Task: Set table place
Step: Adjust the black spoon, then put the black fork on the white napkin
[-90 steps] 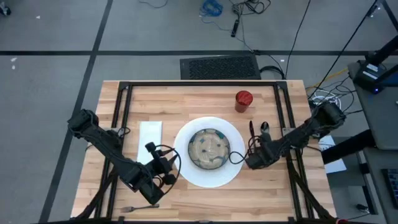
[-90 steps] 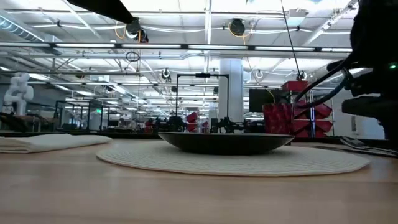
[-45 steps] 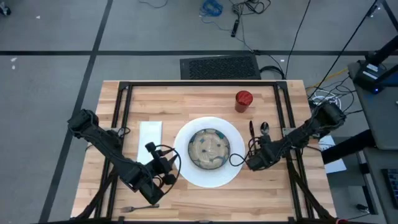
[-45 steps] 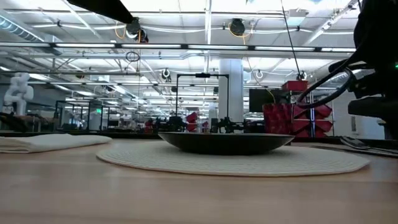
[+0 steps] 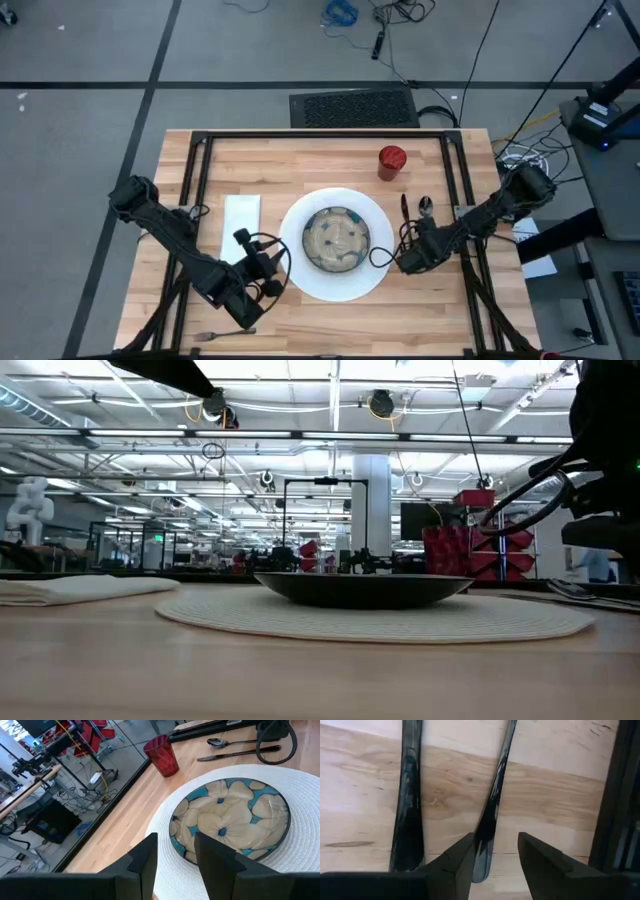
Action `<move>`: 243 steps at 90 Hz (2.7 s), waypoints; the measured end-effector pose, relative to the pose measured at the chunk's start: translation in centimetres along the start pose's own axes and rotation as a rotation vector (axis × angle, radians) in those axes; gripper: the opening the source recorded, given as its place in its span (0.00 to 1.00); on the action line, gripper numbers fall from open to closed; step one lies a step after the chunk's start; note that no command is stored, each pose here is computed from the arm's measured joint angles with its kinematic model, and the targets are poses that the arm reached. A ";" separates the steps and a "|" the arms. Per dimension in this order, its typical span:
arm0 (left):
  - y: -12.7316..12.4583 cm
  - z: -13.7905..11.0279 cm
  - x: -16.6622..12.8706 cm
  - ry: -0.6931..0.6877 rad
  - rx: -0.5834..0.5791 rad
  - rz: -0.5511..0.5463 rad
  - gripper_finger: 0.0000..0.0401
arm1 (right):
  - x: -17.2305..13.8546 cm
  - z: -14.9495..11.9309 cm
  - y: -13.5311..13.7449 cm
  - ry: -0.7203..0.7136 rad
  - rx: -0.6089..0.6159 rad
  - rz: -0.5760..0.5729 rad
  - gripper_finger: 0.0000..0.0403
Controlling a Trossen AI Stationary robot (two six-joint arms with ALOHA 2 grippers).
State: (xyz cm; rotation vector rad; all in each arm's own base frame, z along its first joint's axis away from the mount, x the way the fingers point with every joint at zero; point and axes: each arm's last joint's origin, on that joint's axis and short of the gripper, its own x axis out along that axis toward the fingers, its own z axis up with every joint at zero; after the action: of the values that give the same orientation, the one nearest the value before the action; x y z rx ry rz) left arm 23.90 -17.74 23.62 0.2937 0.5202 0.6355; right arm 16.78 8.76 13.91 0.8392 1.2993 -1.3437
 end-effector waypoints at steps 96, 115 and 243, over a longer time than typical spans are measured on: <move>-0.3 -0.3 -0.4 0.050 0.011 -0.062 0.29 | -8.8 0.8 3.8 -0.446 -0.162 0.358 0.34; -1.0 -1.0 -2.1 0.112 0.085 -0.190 0.29 | -12.2 0.6 6.7 -0.740 -0.354 0.595 0.34; 0.5 -5.4 -7.8 0.445 0.218 -0.300 0.29 | -13.8 -4.9 17.3 -0.934 -0.584 1.386 0.35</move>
State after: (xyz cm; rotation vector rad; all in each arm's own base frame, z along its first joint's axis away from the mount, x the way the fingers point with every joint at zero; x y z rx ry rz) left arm 15.38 -21.72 22.25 0.2725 1.0437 0.3480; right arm 35.57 18.53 22.08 0.3795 0.1249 -0.0897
